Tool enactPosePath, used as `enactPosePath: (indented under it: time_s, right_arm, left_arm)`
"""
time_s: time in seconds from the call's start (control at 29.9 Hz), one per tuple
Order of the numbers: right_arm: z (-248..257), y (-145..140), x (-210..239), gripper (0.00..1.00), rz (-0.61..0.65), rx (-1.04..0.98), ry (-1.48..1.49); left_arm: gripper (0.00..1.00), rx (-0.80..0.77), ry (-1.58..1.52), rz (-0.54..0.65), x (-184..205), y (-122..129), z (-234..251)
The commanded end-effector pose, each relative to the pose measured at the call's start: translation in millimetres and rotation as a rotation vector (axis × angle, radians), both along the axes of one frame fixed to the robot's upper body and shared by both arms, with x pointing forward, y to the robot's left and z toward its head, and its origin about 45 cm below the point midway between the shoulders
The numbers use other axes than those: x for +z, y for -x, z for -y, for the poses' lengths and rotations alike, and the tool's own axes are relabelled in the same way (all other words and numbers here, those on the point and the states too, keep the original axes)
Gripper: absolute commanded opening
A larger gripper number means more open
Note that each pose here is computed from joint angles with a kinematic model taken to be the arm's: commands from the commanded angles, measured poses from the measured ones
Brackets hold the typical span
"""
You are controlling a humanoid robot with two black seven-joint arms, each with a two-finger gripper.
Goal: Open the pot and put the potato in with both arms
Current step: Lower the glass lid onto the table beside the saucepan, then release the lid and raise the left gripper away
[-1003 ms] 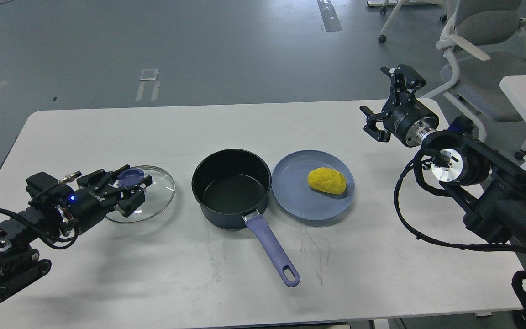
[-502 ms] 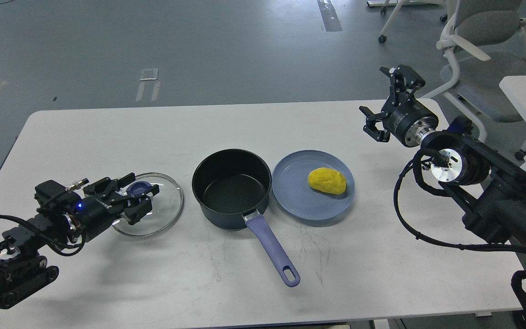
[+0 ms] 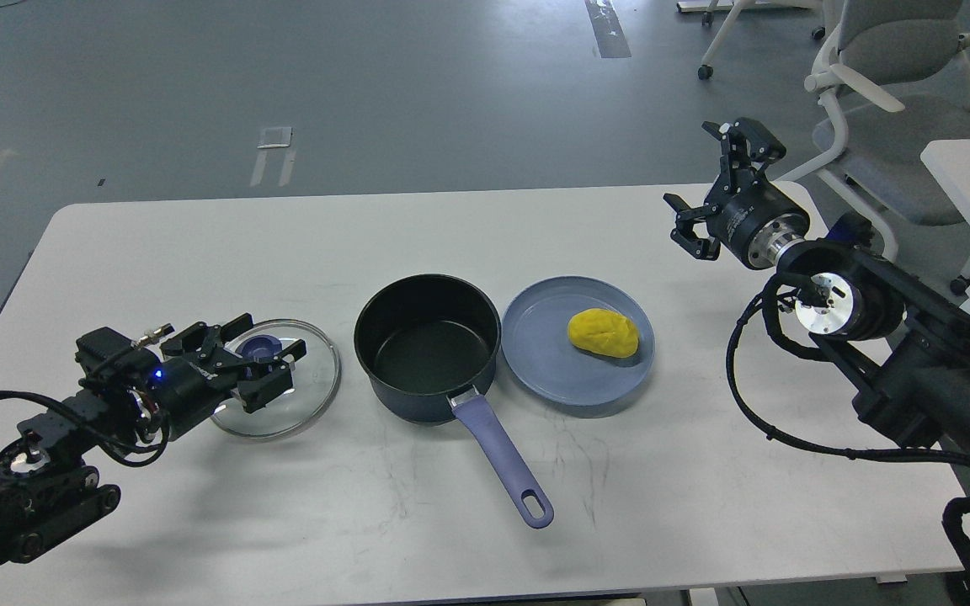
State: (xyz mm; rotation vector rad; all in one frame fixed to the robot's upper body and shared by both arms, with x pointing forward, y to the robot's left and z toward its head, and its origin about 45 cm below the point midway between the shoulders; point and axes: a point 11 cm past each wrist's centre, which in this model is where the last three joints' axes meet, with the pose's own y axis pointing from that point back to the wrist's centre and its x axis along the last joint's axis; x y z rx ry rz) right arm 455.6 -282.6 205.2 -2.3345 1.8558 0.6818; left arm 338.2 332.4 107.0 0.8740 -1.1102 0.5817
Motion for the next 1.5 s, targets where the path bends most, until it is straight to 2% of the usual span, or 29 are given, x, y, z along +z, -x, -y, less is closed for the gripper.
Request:
enactPosePath:
  time_s: [0.0, 0.13, 0.47, 0.57, 0.64, 0.77, 0.9, 1.07, 1.14, 1.2, 1.3, 1.34, 1.4, 1.47]
  right_arm:
    - [-0.3, 0.0, -0.1, 1.00, 0.000, 0.000, 0.000]
    - [-1.2, -0.4, 0.5, 1.00, 0.001, 0.002, -0.002]
    - [-7.1, -0.7, 1.2, 1.00, 0.004, 0.011, -0.011]
    - [-6.0, -0.5, 1.3, 1.00, 0.004, 0.011, -0.009]
    - [-7.5, -0.1, 1.5, 1.00, 0.006, 0.018, -0.009]
    - [-10.3, -0.3, 3.3, 1.00, 0.010, 0.026, -0.010]
    - [-10.6, -5.9, 15.3, 1.00, 0.036, 0.034, 0.002]
    - [-20.6, -11.8, 29.8, 1.00, 0.066, 0.069, 0.021]
    - [-24.6, -14.8, 36.2, 1.00, 0.079, 0.083, 0.034]
    - [-29.0, -21.8, 53.3, 1.00, 0.113, 0.111, 0.078]
    - [-42.9, -26.7, 65.6, 1.00, 0.138, 0.156, 0.123]
    - [-43.0, -26.7, 65.7, 1.00, 0.138, 0.156, 0.123]
    - [-53.7, -28.2, 69.5, 1.00, 0.145, 0.186, 0.146]
    - [-70.6, -27.3, 68.2, 1.00, 0.146, 0.220, 0.144]
  left_arm:
    - [0.97, -0.007, -0.010, 0.051, 20.6, -17.3, -1.6]
    - [0.97, 0.050, -0.004, 0.080, 39.7, -26.2, -22.4]
    - [0.97, 0.059, 0.038, 0.154, 77.7, -48.6, -19.7]
    - [0.97, 0.125, 0.128, 0.206, 107.4, -69.6, -19.6]
    - [0.97, 0.215, 0.272, 0.258, 143.5, -92.2, -19.2]
    - [0.98, 0.304, 0.463, 0.311, 188.1, -116.1, -15.1]
    - [0.98, 0.290, 0.639, 0.172, 213.3, -133.4, 5.2]
    - [0.98, 0.183, 0.913, -0.118, 245.0, -143.3, 37.2]
    - [0.98, 0.146, 1.004, -0.181, 250.7, -144.8, 52.5]
    - [0.98, 0.095, 1.116, -0.266, 251.5, -146.2, 80.8]
    - [0.98, 0.149, 1.153, -0.380, 238.2, -151.4, 106.3]
    - [0.98, 0.150, 1.153, -0.381, 238.1, -151.4, 106.4]
    - [0.98, 0.197, 1.216, -0.484, 218.9, -151.9, 126.5]
    - [0.98, 0.226, 1.247, -0.540, 207.4, -150.0, 134.4]
